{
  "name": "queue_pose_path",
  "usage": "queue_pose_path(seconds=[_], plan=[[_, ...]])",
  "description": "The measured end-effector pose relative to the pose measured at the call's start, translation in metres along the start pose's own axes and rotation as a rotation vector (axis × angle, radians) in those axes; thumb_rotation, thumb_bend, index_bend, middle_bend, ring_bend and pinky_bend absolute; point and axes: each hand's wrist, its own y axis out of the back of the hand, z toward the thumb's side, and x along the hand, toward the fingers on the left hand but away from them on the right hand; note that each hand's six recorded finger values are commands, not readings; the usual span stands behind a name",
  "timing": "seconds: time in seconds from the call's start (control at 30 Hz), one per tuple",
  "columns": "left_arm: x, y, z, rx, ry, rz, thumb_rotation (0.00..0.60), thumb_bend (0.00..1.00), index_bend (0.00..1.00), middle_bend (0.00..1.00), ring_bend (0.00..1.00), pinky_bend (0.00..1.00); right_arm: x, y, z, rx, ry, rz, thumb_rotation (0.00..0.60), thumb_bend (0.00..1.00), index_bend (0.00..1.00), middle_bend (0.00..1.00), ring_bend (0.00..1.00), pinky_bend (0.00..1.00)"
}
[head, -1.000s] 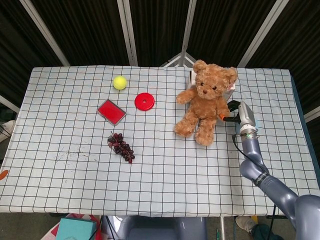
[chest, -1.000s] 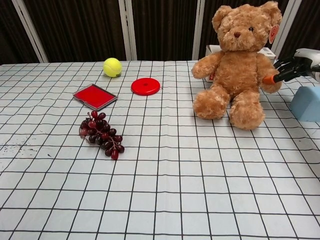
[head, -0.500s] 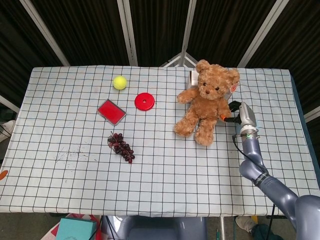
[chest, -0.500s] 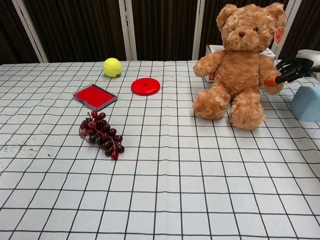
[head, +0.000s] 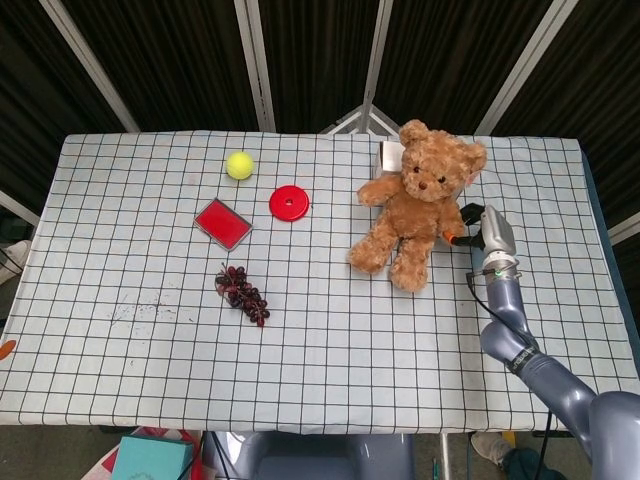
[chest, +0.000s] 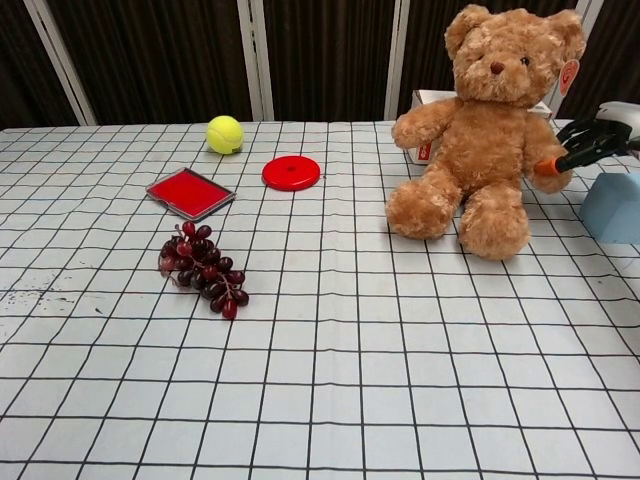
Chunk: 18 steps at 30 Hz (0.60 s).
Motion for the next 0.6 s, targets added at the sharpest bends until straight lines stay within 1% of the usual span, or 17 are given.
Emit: queue_pose_path(seconds=[0.27, 0.6], plan=[[0.001, -0.001, 0.001, 0.004, 0.000, -0.004, 0.600, 0.20, 0.24, 0.07, 0.02, 0.19, 0.000, 0.007, 0.011, -0.011, 0.029, -0.021, 0.600, 0.27, 0.52, 0.51, 0.39, 0.19], [0.000, 0.000, 0.000, 0.002, 0.004, 0.001, 0.600, 0.20, 0.24, 0.07, 0.02, 0.19, 0.000, 0.003, 0.002, -0.006, 0.005, -0.001, 0.600, 0.27, 0.52, 0.51, 0.39, 0.17]])
